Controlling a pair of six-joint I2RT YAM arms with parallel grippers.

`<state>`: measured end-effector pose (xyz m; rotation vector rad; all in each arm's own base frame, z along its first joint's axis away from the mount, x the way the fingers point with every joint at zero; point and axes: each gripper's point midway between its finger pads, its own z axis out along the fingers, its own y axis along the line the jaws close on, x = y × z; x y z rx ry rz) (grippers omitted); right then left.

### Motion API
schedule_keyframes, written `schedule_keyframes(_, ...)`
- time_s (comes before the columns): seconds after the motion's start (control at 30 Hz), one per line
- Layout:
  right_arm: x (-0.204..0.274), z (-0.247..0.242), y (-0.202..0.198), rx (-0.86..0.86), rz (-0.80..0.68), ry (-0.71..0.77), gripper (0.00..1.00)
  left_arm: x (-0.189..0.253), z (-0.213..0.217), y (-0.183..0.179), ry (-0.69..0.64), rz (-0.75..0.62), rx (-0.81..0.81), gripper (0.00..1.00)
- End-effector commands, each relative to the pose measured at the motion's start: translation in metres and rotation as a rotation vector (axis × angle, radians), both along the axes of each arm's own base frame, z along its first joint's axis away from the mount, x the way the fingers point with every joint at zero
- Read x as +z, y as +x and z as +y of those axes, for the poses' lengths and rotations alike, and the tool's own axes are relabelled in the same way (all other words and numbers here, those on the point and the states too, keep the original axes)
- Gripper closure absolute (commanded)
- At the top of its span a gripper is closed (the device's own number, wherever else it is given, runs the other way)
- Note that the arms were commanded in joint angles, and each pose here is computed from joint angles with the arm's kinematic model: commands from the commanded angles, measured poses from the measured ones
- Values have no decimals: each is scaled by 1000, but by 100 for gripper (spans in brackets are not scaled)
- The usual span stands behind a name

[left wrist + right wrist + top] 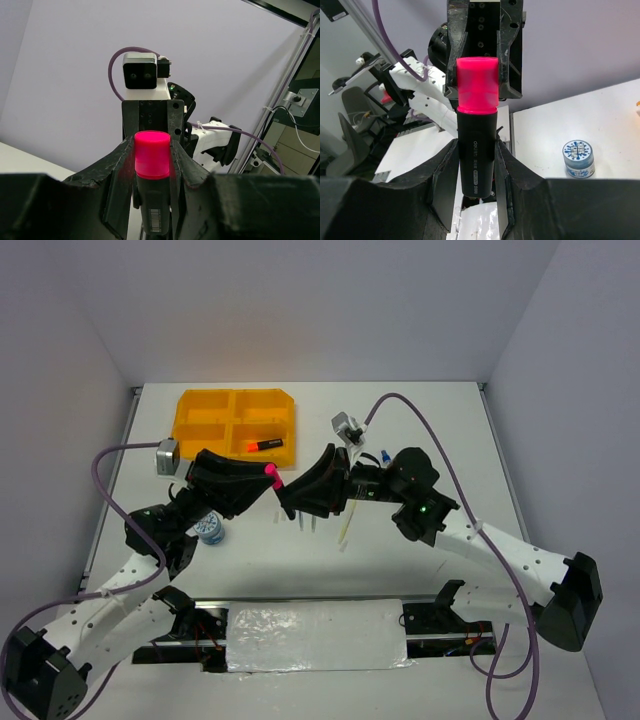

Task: Sort the stationery into containers
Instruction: Close the pen cap on the pen.

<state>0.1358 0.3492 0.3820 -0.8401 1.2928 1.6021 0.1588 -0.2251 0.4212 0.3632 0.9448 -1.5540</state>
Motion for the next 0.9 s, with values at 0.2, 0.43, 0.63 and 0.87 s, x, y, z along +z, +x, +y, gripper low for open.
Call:
schedule_keyframes(0.2, 64, -3, 13, -62, -179, 121, 93, -1, -9, -18, 85, -93, -47, 66)
schedule_keyframes(0.43, 50, -4, 20, -104, -176, 76, 94, 16, -3, -6, 127, -80, 67, 48)
schedule_keyframes(0.63, 50, -5, 24, -127, -188, 67, 94, 19, -1, -10, 160, -102, 85, 32)
schedule_keyframes(0.87, 40, -2, 33, -171, -201, 15, 94, 16, 0, 11, 229, -18, 163, 38)
